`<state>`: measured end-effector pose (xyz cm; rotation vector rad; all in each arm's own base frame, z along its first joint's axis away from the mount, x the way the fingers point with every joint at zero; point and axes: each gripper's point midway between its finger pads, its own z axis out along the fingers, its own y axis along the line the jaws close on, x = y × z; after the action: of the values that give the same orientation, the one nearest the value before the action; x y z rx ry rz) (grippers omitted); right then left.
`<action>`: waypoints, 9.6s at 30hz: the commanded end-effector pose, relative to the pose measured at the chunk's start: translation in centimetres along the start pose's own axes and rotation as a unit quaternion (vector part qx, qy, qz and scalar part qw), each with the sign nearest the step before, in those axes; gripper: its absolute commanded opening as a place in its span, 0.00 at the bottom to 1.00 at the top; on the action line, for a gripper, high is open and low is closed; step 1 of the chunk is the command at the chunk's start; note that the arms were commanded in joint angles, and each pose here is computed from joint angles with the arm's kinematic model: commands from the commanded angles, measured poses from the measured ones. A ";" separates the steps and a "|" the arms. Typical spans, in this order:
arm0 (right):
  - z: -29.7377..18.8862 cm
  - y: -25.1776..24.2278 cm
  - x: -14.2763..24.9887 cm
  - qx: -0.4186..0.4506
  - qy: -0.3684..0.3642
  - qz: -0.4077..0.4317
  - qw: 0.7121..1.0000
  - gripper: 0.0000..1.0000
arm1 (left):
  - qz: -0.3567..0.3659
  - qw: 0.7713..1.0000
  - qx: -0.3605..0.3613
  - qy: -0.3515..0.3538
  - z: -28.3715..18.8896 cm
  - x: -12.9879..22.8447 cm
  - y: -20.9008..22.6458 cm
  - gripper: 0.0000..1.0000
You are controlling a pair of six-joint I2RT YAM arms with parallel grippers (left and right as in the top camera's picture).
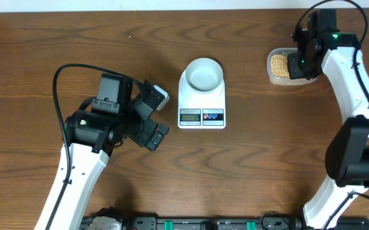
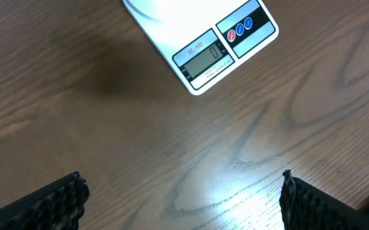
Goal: Scoop item into bowl and weigh 50g on scale
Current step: 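Lower the scoop into the soybeans with the right gripper and scoop, then drag the red scoop through the soybeans and lift it filled, then carry the filled scoop with the right gripper over the white bowl, then tilt the scoop with the right gripper to pour soybeans into the bowl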
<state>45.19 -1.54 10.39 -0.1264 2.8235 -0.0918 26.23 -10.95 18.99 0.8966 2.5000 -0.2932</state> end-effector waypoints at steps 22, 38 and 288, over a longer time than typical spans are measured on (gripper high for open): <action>2.4 0.5 0.8 -0.182 0.007 0.062 0.981 0.01 | 0.008 1.000 -0.001 0.003 0.1 0.0 0.1 0.98; 0.8 1.0 1.9 -0.249 0.016 0.065 0.966 0.01 | 0.008 1.000 -0.001 0.003 0.1 0.0 0.1 0.98; -2.4 20.1 -2.3 -0.531 -0.229 -0.275 0.768 0.01 | 0.008 1.000 -0.001 0.003 0.1 0.0 0.1 0.98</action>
<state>45.11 18.18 11.04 -0.9781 1.9458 1.2927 26.23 -10.95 18.99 0.8966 2.5000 -0.2932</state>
